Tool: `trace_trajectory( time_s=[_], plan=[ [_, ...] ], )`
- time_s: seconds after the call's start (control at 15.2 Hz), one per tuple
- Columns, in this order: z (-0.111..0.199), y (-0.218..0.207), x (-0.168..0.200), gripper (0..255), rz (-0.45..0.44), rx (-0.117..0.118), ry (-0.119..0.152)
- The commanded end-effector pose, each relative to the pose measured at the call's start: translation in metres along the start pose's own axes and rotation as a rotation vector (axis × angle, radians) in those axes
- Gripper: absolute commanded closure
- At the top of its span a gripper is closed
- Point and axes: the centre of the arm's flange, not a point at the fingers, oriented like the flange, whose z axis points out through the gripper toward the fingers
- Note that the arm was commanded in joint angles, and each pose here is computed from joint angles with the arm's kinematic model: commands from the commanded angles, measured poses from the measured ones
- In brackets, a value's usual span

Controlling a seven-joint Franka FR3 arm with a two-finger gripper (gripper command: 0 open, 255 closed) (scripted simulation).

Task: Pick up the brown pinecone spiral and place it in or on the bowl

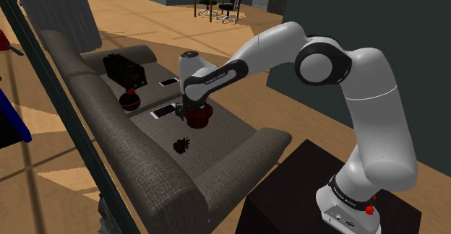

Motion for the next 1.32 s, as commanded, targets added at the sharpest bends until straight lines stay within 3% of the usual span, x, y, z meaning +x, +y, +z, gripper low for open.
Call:
trace_trajectory(
  time_s=[0.0,0.4,0.92,1.25],
  plan=[
    [0.024,-0.007,-0.008,0,0.103,0.021,0.007],
    [0.094,-0.034,-0.027,0,0.392,0.080,0.021],
    [0.136,-0.038,-0.026,0,0.401,0.082,0.021],
    [0.136,-0.038,-0.026,0,0.401,0.082,0.021]
  ],
)
